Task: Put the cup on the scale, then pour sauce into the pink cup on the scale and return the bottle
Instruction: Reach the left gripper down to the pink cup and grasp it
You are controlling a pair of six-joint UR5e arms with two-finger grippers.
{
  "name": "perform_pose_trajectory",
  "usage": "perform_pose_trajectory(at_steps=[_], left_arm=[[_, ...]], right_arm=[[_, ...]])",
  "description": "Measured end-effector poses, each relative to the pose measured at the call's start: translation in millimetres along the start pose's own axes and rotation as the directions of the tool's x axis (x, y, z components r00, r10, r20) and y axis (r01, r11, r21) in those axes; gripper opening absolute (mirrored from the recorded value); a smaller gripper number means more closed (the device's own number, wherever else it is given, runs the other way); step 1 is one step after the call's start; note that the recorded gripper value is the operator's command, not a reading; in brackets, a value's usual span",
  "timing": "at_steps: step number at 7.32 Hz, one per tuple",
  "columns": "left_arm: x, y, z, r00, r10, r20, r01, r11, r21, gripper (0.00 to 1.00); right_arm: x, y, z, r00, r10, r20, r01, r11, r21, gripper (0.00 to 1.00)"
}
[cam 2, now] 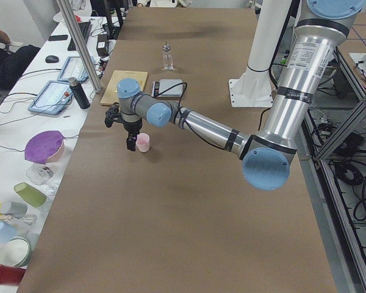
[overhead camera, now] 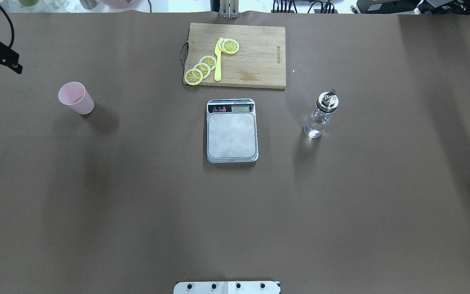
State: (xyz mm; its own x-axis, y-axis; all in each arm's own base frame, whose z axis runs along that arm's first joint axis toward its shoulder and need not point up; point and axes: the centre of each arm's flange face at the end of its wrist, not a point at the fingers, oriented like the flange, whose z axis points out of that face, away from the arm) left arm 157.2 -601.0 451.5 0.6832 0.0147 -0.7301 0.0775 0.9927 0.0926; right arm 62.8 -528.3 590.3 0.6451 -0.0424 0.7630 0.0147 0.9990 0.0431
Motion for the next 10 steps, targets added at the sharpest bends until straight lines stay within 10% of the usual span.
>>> perform_pose_trajectory(at_steps=[8,10], left_arm=[[53,-18,95,0.998,-0.058,-0.019,0.057,0.997,-0.042,0.85],[56,-10,104,0.999,-0.051,-0.017,0.05,0.997,-0.058,0.32]], right_arm=[[-4,-3,-3,1.0,-0.011,-0.001,0.011,1.0,0.008,1.0],[-4,-3,-4,1.0,-0.011,-0.001,0.011,1.0,0.009,1.0]])
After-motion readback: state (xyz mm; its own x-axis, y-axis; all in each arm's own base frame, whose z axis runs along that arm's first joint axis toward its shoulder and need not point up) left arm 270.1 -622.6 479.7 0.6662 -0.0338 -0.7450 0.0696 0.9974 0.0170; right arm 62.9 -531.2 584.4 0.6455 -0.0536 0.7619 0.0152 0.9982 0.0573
